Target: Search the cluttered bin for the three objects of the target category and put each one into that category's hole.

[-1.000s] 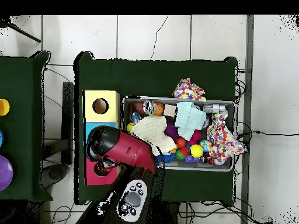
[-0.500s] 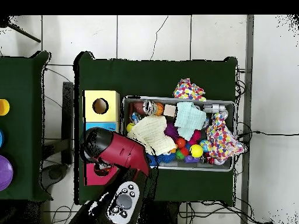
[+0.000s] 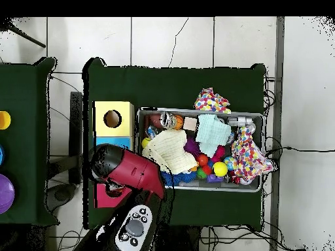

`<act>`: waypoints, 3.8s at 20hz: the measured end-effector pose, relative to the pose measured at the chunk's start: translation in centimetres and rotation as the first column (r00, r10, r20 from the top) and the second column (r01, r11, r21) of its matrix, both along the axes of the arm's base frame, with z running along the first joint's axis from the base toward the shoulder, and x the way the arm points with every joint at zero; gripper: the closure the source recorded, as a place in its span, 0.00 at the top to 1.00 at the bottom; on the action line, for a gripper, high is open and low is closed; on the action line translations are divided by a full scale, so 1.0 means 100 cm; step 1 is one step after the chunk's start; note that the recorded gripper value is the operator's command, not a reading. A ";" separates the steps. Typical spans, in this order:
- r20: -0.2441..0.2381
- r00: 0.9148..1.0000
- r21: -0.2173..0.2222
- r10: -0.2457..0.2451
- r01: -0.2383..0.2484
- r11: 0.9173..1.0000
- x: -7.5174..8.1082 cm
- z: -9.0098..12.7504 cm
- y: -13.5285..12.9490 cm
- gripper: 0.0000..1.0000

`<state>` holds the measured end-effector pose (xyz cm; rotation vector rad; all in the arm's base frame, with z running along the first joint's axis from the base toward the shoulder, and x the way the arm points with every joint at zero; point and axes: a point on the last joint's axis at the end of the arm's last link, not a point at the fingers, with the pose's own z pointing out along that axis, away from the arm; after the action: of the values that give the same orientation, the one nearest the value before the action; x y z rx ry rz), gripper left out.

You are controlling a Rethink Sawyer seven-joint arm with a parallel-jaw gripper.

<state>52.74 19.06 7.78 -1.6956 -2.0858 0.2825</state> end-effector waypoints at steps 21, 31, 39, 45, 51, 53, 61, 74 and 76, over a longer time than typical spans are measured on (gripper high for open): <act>-0.005 0.995 0.011 -0.099 0.099 0.995 -0.002 -0.001 -0.007 0.00; 0.031 0.995 -0.011 -0.099 0.100 0.995 -0.006 0.000 -0.010 0.00; 0.101 0.986 -0.007 -0.136 0.138 0.990 -0.016 0.002 -0.011 0.00; 0.129 0.978 0.013 -0.165 0.165 0.986 -0.020 0.002 -0.015 0.00; 0.130 0.977 0.020 -0.172 0.171 0.985 -0.021 0.002 -0.015 0.00; 0.131 0.977 0.018 -0.170 0.169 0.985 -0.021 0.002 -0.015 0.00; 0.134 0.977 0.014 -0.165 0.165 0.986 -0.022 0.002 -0.014 0.00; 0.137 0.978 0.005 -0.158 0.159 0.987 -0.023 0.003 -0.012 0.00; 0.137 0.978 0.005 -0.158 0.159 0.987 -0.023 0.003 -0.012 0.00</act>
<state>50.46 17.82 8.07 -1.9212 -2.0304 0.1257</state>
